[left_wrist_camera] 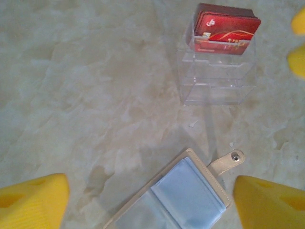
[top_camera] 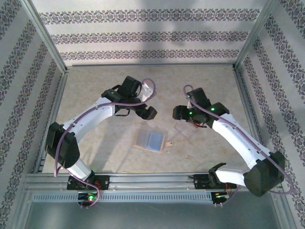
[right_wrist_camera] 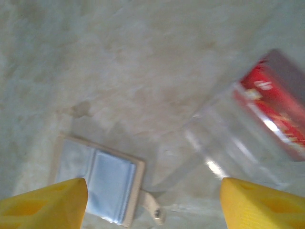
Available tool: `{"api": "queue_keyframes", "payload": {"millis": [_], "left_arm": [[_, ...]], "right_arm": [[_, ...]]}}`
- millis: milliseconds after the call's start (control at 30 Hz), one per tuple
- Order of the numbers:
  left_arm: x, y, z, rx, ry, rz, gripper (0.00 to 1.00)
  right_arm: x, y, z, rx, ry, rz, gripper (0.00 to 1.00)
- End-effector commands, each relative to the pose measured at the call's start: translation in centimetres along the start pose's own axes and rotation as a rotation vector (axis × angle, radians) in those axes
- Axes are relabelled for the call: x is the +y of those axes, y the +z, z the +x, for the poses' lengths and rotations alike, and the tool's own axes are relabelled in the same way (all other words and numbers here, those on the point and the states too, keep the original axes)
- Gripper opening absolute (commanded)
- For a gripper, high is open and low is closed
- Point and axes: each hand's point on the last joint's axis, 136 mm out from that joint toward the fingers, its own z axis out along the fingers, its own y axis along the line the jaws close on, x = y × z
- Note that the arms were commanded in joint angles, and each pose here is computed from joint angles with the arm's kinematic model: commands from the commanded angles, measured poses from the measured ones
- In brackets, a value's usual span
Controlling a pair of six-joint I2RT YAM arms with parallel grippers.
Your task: Put the credit cards into the card holder
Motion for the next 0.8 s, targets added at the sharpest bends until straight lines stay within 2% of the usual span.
{"api": "queue_keyframes", "payload": {"millis": [0,67,300,500,767], "left_arm": [[-0.4,1.2,-0.9,0.014,0.05,-0.032,0.96],[-1.1,2.1,-1.6,0.01,0.057,-0.021,1.0],[-2.4,4.2,-2.8,0.026,0.039,-0.017,1.0],[-2.4,5.0,-1.7,0.043,-0.004,-0.004,1.0],[-3.1,5.9,-0.2,0.038,-0.042,0.051,1.0]], "right_arm": [[-2.7,-1.4,-0.2,0.017,-0.024,0.046,0.77],[-4.2,-1.8,-0.8,0.002,-0.002,0.058,0.81],[-9.2,-1.4,-2.0,-0.024,0.127,0.055,0.89],[-9.7,1.2,-2.5,-0.014,0.201,-0.063,0.97],[-10.1,4.1,-3.0,-0.005,0.216,-0.111,0.97]]}}
